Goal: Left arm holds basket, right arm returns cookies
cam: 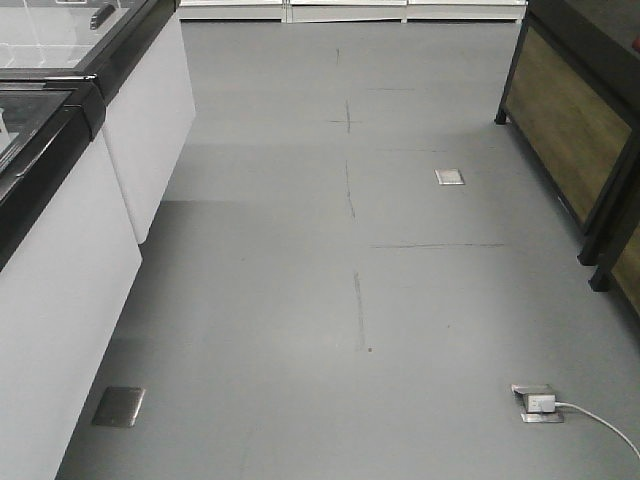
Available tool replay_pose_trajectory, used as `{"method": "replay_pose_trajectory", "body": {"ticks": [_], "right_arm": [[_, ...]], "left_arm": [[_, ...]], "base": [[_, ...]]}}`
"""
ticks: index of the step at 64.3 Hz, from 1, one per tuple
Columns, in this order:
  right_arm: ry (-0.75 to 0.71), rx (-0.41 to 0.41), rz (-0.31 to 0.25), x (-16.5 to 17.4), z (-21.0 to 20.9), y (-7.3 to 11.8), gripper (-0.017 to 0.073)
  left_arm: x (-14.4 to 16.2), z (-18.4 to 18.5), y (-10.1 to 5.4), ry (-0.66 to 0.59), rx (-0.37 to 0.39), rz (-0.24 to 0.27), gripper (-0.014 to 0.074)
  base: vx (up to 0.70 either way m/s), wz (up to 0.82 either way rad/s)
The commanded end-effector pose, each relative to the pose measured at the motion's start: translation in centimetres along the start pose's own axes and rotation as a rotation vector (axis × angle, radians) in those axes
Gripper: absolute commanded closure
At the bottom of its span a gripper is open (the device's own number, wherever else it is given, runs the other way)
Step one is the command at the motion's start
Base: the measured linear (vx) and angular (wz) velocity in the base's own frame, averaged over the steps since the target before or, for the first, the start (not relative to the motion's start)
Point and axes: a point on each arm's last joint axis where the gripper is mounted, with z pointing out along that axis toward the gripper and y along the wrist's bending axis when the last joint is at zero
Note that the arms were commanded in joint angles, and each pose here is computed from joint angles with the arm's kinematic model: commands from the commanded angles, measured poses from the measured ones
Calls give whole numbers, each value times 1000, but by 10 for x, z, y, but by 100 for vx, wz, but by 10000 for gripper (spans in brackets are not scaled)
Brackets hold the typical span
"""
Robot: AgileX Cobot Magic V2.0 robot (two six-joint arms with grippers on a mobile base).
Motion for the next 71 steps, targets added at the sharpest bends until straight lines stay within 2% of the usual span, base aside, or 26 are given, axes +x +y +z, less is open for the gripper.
{"method": "replay_pose_trajectory", "body": {"ticks": [1, 11, 23, 30, 39, 53, 71], "right_arm": [[-86, 2, -2, -7, -1, 0, 567], [-86, 2, -2, -7, -1, 0, 567], [-86, 2, -2, -7, -1, 0, 567], [-86, 2, -2, -7, -1, 0, 567], [-86, 2, -2, -7, -1, 0, 567], [-86, 2, -2, -7, -1, 0, 567], [-86, 2, -2, -7, -1, 0, 567]], "left_arm": [[-26, -5, 0, -200, 0, -14, 601], [-43, -8, 0, -257, 1, -14, 601], [-79, -4, 0, -228, 1, -14, 601], [-107, 7, -1, -145, 2, -14, 601], [-129, 23, -1, 22, 3, -14, 601], [-124, 39, -1, 135, 2, -14, 601], [-125, 38, -1, 125, 3, -17, 601]], "base": [[0, 0], [0, 0], [0, 0], [0, 0], [0, 0], [0, 0], [0, 0]]}}
